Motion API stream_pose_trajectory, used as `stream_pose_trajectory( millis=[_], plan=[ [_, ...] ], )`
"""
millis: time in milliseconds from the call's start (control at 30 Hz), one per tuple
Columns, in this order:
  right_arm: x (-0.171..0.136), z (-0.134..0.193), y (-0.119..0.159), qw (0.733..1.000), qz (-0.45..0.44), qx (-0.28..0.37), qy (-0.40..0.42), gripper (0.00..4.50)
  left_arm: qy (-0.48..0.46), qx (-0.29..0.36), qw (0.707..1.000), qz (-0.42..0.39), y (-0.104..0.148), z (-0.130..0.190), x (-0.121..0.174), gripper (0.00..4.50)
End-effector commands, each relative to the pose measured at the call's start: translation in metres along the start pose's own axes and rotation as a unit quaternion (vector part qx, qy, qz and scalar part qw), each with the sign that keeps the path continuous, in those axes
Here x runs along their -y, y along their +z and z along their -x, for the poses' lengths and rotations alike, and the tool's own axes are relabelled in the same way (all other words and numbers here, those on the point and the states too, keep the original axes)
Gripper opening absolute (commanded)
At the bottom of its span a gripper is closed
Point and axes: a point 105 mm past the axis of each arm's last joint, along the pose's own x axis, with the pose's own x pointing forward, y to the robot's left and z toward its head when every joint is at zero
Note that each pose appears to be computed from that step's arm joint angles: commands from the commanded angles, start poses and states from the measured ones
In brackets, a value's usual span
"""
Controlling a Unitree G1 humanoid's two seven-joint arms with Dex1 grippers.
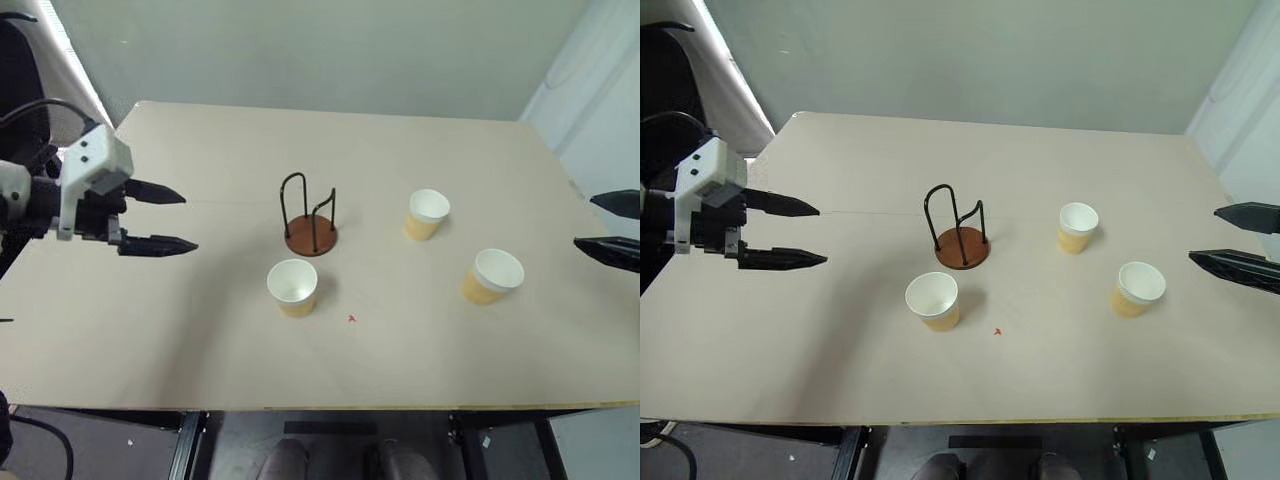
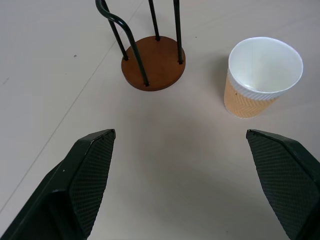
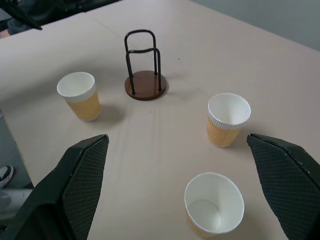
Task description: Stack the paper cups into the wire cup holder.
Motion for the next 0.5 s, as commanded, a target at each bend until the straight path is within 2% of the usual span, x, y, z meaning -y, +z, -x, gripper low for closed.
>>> stream_pose_trajectory(
  millis=[33, 233, 400, 500],
  plan=[
    [-0.002, 0.0, 0.006, 1.0, 0.015, 0.005, 0.001, 4.5, 0.004, 0.018, 1.0, -0.019, 0.012, 0.002, 0.001, 4.49],
    [-0.013, -0.006, 0.018, 0.999, 0.026, 0.028, 0.031, 4.5, 0.017, 0.042, 0.999, -0.029, 0.02, -0.015, -0.004, 4.49],
    [-0.017, -0.016, 0.024, 0.998, 0.035, 0.041, 0.044, 4.5, 0.146, 0.042, 0.987, -0.043, 0.024, -0.06, -0.047, 4.49],
    [-0.021, -0.021, 0.027, 0.997, 0.039, 0.045, 0.052, 4.5, 0.174, 0.042, 0.983, -0.043, 0.024, -0.08, -0.058, 4.49]
  ],
)
